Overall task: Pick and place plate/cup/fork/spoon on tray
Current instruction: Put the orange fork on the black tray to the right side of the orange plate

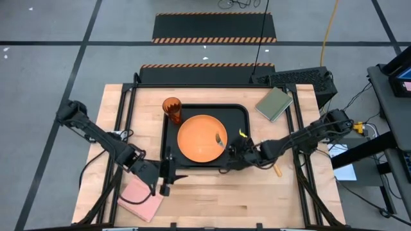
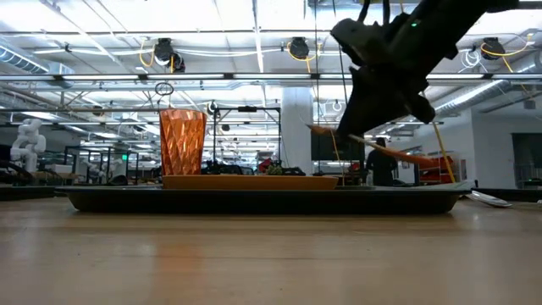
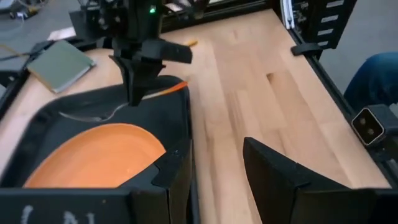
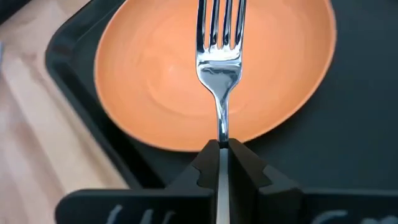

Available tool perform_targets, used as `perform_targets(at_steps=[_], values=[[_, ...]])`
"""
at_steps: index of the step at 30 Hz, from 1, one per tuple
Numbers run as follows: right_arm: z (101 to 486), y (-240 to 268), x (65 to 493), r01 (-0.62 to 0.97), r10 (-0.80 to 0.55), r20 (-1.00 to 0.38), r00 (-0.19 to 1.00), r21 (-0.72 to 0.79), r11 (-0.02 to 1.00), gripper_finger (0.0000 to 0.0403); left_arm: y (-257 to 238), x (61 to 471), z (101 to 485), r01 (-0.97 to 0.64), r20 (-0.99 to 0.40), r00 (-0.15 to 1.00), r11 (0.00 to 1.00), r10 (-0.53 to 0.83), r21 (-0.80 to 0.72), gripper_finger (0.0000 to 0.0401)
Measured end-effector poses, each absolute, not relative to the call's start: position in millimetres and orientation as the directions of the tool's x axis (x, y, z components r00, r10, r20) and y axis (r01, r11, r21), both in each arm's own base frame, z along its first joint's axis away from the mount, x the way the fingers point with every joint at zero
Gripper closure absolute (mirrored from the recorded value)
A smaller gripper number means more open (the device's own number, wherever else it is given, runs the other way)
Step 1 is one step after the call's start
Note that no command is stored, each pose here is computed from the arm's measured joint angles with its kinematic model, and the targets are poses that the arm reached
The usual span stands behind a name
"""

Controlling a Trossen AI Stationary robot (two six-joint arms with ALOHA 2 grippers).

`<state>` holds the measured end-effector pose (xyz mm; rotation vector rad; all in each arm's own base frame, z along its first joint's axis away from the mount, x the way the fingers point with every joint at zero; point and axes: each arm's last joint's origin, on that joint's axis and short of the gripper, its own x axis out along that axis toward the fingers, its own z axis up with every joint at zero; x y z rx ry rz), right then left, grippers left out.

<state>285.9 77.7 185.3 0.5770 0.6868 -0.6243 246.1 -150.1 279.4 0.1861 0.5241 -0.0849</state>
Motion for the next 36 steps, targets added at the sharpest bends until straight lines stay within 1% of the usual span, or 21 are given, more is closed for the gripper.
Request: perform_targets(at_steps=[3, 6, 11, 15, 19, 22, 29, 36], values=[[185, 69, 288, 0.710, -0.346, -0.722, 0.599, 0.278, 0.647, 0.0396, -149, 244, 281, 0.149, -0.508, 0.861, 0.970, -0.032, 0.192, 0.0252], [184, 60, 289, 0.748, -0.370, -0.729, 0.576, 0.288, 0.598, 0.0396, -148, 244, 281, 0.170, -0.505, 0.863, 0.958, -0.031, 0.231, 0.0252], [181, 46, 284, 0.828, -0.411, -0.763, 0.500, 0.281, 0.485, 0.0399, -143, 248, 281, 0.176, -0.506, 0.863, 0.944, -0.012, 0.278, 0.0252], [180, 42, 280, 0.879, -0.498, -0.742, 0.449, 0.269, 0.393, 0.0399, -136, 251, 281, 0.160, -0.510, 0.860, 0.944, 0.010, 0.288, 0.0252], [179, 41, 280, 0.897, -0.549, -0.711, 0.440, 0.319, 0.305, 0.0399, -130, 254, 280, 0.181, -0.521, 0.853, 0.938, 0.001, 0.297, 0.0252], [171, 41, 283, 0.906, -0.556, -0.716, 0.421, 0.350, 0.236, 0.0399, -127, 256, 280, 0.190, -0.530, 0.848, 0.938, -0.007, 0.291, 0.0252], [152, 36, 290, 0.925, -0.563, -0.737, 0.375, 0.338, 0.174, 0.0398, -118, 258, 277, 0.200, -0.560, 0.828, 0.930, 0.009, 0.310, 0.0252], [146, 26, 293, 0.934, -0.539, -0.766, 0.350, 0.331, 0.137, 0.0397, -112, 259, 275, 0.191, -0.581, 0.813, 0.930, 0.030, 0.315, 0.0252]])
